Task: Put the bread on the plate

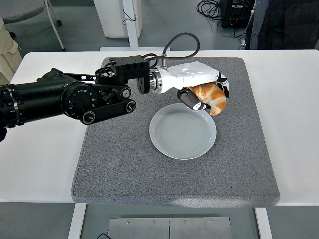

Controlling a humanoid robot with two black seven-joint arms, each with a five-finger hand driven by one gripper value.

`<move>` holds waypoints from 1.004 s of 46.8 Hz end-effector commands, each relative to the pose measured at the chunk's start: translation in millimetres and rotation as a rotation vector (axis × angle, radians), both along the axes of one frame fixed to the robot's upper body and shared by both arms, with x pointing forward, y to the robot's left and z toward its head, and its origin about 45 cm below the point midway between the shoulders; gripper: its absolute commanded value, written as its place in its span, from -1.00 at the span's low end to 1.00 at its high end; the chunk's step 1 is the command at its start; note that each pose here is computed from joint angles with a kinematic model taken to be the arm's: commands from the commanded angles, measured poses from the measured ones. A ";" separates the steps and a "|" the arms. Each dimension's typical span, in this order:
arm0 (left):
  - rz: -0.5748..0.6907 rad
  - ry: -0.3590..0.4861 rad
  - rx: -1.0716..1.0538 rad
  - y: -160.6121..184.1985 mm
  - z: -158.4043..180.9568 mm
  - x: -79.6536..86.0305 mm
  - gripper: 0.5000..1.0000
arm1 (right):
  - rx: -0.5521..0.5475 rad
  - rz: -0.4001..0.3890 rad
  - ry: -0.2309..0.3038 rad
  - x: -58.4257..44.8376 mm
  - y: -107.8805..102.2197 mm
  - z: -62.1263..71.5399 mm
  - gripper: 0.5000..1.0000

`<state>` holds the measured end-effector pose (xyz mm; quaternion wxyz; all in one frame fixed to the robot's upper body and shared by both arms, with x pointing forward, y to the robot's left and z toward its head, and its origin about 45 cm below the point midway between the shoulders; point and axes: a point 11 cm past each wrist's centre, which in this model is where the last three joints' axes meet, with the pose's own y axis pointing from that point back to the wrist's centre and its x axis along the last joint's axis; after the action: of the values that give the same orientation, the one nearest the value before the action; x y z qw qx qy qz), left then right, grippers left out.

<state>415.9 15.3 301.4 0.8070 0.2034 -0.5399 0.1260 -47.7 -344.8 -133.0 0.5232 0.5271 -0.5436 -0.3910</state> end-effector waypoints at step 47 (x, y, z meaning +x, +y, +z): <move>-0.005 -0.011 0.134 24.0 -70.1 -11.1 -1.00 | 0.000 0.000 0.000 0.0 0.0 0.0 1.00</move>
<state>405.0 38.6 234.3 0.7947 0.2556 -0.5434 0.0887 -47.7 -344.8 -133.0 0.5232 0.5270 -0.5436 -0.3911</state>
